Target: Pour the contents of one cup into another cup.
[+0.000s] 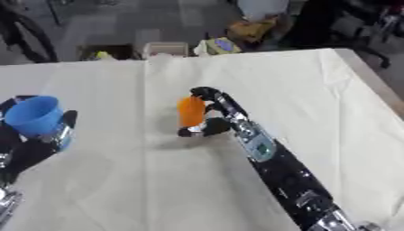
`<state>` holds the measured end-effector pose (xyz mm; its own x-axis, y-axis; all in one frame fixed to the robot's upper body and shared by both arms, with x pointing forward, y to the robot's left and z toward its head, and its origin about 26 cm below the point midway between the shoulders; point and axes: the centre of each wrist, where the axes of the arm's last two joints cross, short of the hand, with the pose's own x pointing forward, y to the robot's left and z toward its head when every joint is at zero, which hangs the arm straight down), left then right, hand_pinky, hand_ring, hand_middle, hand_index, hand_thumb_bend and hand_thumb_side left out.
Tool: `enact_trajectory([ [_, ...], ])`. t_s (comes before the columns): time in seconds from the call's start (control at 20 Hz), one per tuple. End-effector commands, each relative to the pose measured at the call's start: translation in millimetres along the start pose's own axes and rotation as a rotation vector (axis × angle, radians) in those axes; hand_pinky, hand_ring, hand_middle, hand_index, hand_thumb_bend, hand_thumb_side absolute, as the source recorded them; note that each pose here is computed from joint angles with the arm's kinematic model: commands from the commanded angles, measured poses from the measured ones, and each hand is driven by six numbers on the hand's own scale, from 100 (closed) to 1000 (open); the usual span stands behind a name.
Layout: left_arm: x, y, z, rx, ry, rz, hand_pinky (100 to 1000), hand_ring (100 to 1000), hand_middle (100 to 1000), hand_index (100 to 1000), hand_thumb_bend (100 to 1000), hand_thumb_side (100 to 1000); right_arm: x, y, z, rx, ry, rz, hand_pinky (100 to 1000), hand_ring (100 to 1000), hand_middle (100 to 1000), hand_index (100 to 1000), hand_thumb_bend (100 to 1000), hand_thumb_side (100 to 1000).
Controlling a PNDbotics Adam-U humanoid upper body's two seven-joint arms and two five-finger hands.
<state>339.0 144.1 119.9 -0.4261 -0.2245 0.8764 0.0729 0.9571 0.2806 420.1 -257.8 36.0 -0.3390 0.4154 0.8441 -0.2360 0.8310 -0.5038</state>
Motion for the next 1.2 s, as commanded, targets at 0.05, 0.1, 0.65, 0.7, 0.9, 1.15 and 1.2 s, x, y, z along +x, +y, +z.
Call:
enact_trajectory([
  [0.05, 11, 0.9, -5, -0.006, -0.037, 0.010, 246, 202, 160, 441, 160, 100, 8, -3.7, -9, 0.009, -0.025, 0.018, 619, 805, 758, 856, 892, 282],
  [0.1, 11, 0.7, -5, -0.006, -0.037, 0.011, 246, 202, 160, 441, 159, 100, 8, -2.8, -9, 0.012, -0.025, 0.017, 619, 804, 757, 856, 926, 266],
  [0.65, 12, -1.0, -5, -0.012, -0.038, 0.015, 244, 202, 160, 442, 153, 100, 6, 7.0, -14, 0.030, -0.011, 0.008, 557, 720, 677, 829, 882, 273],
  [0.7, 12, -1.2, -4, -0.012, -0.038, 0.016, 244, 202, 160, 442, 154, 100, 5, 7.5, -14, 0.029, -0.011, 0.007, 546, 699, 656, 821, 877, 268],
  [0.9, 13, -1.9, -4, -0.014, -0.038, 0.017, 244, 203, 160, 442, 150, 100, 5, 9.4, -16, 0.022, -0.010, 0.002, 483, 572, 566, 777, 795, 198],
  [1.15, 13, -2.5, -4, -0.016, -0.038, 0.017, 244, 203, 159, 442, 146, 100, 5, 12.0, -16, 0.025, -0.002, -0.009, 432, 409, 458, 709, 663, 100],
  [1.2, 13, -2.6, -4, -0.017, -0.037, 0.018, 244, 203, 159, 442, 146, 100, 4, 12.4, -16, 0.024, 0.000, -0.012, 420, 386, 443, 695, 650, 100],
])
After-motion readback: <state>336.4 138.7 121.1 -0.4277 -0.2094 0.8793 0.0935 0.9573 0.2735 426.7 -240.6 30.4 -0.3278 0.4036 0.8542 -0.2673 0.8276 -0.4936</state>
